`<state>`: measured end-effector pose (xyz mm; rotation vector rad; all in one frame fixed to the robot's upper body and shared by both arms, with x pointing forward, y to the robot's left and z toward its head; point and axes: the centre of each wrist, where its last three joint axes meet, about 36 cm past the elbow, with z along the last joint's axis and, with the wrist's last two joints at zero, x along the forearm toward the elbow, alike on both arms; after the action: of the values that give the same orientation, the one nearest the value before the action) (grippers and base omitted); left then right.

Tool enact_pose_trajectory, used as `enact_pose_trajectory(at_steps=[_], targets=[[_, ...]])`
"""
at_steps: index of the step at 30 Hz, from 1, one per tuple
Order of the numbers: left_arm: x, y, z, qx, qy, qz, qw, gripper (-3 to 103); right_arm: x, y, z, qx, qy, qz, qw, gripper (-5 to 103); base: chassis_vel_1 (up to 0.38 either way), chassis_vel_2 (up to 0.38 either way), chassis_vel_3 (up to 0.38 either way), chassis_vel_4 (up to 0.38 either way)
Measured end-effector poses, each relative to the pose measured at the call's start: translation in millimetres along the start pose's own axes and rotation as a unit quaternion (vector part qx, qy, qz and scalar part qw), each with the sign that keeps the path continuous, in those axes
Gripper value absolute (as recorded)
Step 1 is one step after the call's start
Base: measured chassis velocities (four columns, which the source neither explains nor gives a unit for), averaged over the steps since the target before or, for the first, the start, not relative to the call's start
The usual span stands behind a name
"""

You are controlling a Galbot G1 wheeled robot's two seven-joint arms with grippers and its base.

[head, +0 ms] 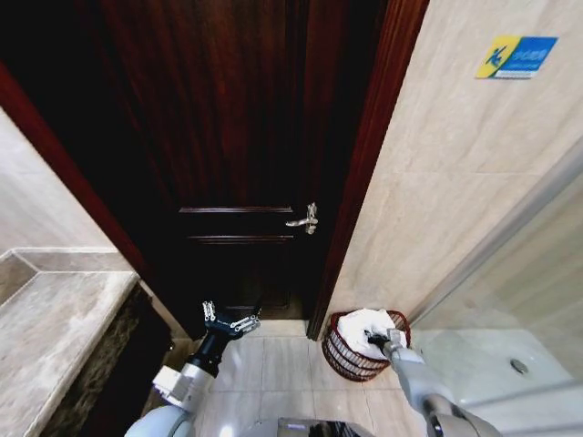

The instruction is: Discard the used towel into the hamper.

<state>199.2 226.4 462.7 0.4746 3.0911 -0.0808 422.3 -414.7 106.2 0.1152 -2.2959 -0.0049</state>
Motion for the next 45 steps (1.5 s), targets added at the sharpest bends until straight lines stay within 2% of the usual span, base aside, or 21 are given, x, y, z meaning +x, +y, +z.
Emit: enact_pose_trajectory(at_steps=[3,4,6,8,9,12,15,18,24,28,31,33,34,35,37,39,43,45], targets=[[0,0.0,0,0.000,0.000,0.000,1.0000,100,1,2,7,-0.003,0.011,0.003,1.000,2,-0.175,0.131,0.150,-0.154],[0,0.0,0,0.000,0.000,0.000,1.0000,100,3,3,14,-0.003,0.024,0.002,1.000,6,-0.101,0.115,0.106,-0.073],[0,0.0,0,0.000,0.000,0.000,1.0000,100,5,7,26,0.003,0.042,-0.001,0.999,2,-0.076,0.097,0.056,-0.073],[0,0.0,0,0.000,0.000,0.000,1.0000,100,8,20,52,0.010,0.072,-0.010,0.997,2,-0.026,0.040,0.017,-0.001],[0,0.0,0,0.000,0.000,0.000,1.0000,100,8,20,52,0.010,0.072,-0.010,0.997,2,0.000,0.000,0.000,0.000],[0,0.0,0,0.000,0.000,0.000,1.0000,100,19,32,94,0.007,0.105,-0.020,0.994,2,0.012,-0.017,-0.007,0.012],[0,0.0,0,0.000,0.000,0.000,1.0000,100,22,34,109,-0.006,0.116,-0.017,0.993,2,0.026,-0.033,-0.026,0.016],[0,0.0,0,0.000,0.000,0.000,1.0000,100,21,26,100,-0.014,0.109,-0.008,0.994,2,0.007,-0.009,-0.020,0.001],[0,0.0,0,0.000,0.000,0.000,1.0000,100,11,1,50,-0.013,0.084,0.019,0.996,2,0.000,0.000,0.000,0.000],[0,0.0,0,0.000,0.000,0.000,1.0000,100,8,2,42,-0.016,0.087,0.018,0.996,2,0.000,0.000,0.000,0.000],[0,0.0,0,0.000,0.000,0.000,1.0000,100,4,13,43,-0.020,0.094,0.010,0.995,0,0.000,0.000,0.000,0.000],[0,0.0,0,0.000,0.000,0.000,1.0000,100,2,24,47,-0.027,0.093,0.007,0.995,10,0.000,0.000,0.000,0.000],[0,0.0,0,0.000,0.000,0.000,1.0000,100,1,26,47,-0.042,0.087,0.010,0.995,15,0.000,0.000,0.000,0.000],[0,0.0,0,0.000,0.000,0.000,1.0000,100,1,26,47,-0.042,0.087,0.010,0.995,15,0.000,0.000,0.000,0.000],[0,0.0,0,0.000,0.000,0.000,1.0000,100,3,21,44,-0.048,0.082,0.017,0.995,27,0.000,0.000,0.000,0.000],[0,0.0,0,0.000,0.000,0.000,1.0000,100,5,17,45,-0.046,0.082,0.020,0.995,27,0.000,0.000,0.000,0.000],[0,0.0,0,0.000,0.000,0.000,1.0000,100,9,11,55,-0.046,0.092,0.022,0.994,48,0.000,0.000,0.000,0.000],[0,0.0,0,0.000,0.000,0.000,1.0000,100,6,16,53,-0.055,0.093,0.019,0.994,48,0.000,0.000,0.000,0.000]])
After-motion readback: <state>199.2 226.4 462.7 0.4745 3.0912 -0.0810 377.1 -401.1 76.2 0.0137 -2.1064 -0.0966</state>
